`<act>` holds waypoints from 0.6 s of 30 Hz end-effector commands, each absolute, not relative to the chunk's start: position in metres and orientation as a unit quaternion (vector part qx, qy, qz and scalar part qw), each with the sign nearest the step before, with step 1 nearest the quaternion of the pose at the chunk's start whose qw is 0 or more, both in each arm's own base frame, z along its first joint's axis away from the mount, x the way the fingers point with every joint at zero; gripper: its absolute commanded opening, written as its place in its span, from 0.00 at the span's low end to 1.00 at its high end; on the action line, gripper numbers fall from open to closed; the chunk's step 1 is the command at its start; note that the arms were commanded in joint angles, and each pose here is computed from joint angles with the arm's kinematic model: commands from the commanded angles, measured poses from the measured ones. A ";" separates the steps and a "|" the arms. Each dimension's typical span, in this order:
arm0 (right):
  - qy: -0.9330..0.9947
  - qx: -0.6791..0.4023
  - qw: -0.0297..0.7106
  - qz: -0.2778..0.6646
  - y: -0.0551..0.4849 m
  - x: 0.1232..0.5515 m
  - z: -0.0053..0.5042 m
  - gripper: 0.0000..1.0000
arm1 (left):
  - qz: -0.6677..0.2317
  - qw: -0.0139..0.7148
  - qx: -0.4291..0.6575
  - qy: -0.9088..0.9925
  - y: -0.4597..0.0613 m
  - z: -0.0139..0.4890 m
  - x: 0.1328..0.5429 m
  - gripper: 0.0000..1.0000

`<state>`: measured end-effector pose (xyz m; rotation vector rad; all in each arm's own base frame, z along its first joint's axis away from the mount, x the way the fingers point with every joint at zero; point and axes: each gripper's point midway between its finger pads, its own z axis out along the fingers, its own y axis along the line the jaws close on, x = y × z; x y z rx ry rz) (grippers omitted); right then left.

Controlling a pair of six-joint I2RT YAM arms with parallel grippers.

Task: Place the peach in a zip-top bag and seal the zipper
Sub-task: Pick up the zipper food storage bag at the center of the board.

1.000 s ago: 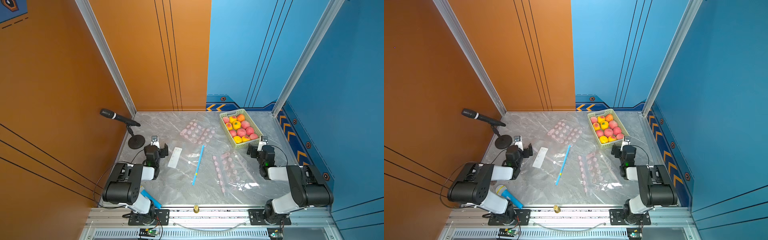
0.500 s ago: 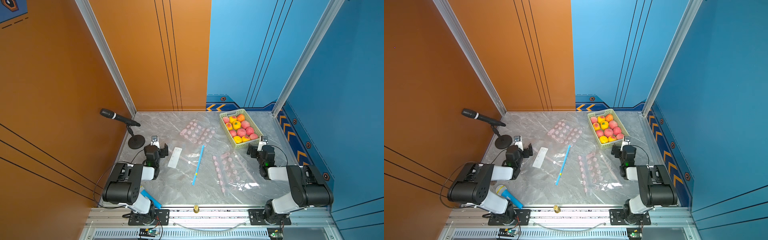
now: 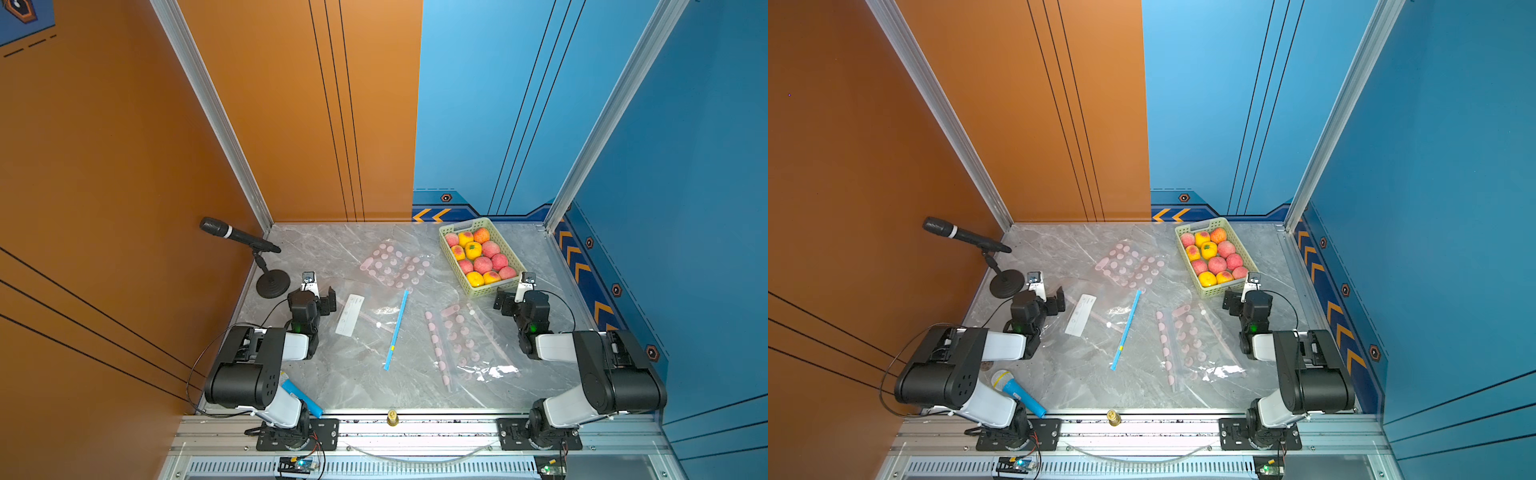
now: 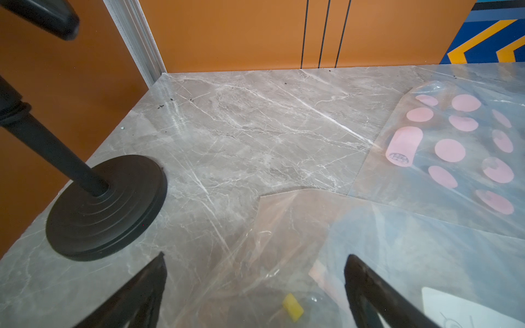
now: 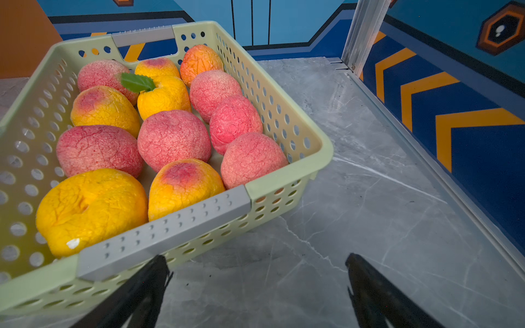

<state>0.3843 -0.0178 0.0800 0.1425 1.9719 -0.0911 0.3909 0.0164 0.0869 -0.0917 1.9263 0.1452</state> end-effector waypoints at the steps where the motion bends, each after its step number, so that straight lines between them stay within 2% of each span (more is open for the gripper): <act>1: 0.819 0.062 0.569 -0.045 -0.019 0.394 0.096 1.00 | 0.061 0.595 -0.047 0.800 0.020 0.101 0.387 0.98; 6: 0.812 0.073 0.577 -0.045 -0.024 0.387 0.114 1.00 | 0.079 0.618 -0.070 0.779 0.029 0.129 0.371 0.98; 9: 0.805 0.088 0.584 -0.054 -0.029 0.380 0.129 1.00 | 0.079 0.607 -0.077 0.787 0.027 0.141 0.364 0.98; 12: 0.796 0.108 0.592 -0.065 -0.037 0.370 0.148 1.00 | 0.061 0.603 -0.075 0.792 0.015 0.158 0.358 0.98; 18: 0.793 0.151 0.586 -0.076 -0.046 0.348 0.178 1.00 | 0.024 0.537 -0.072 0.840 -0.034 0.169 0.346 0.97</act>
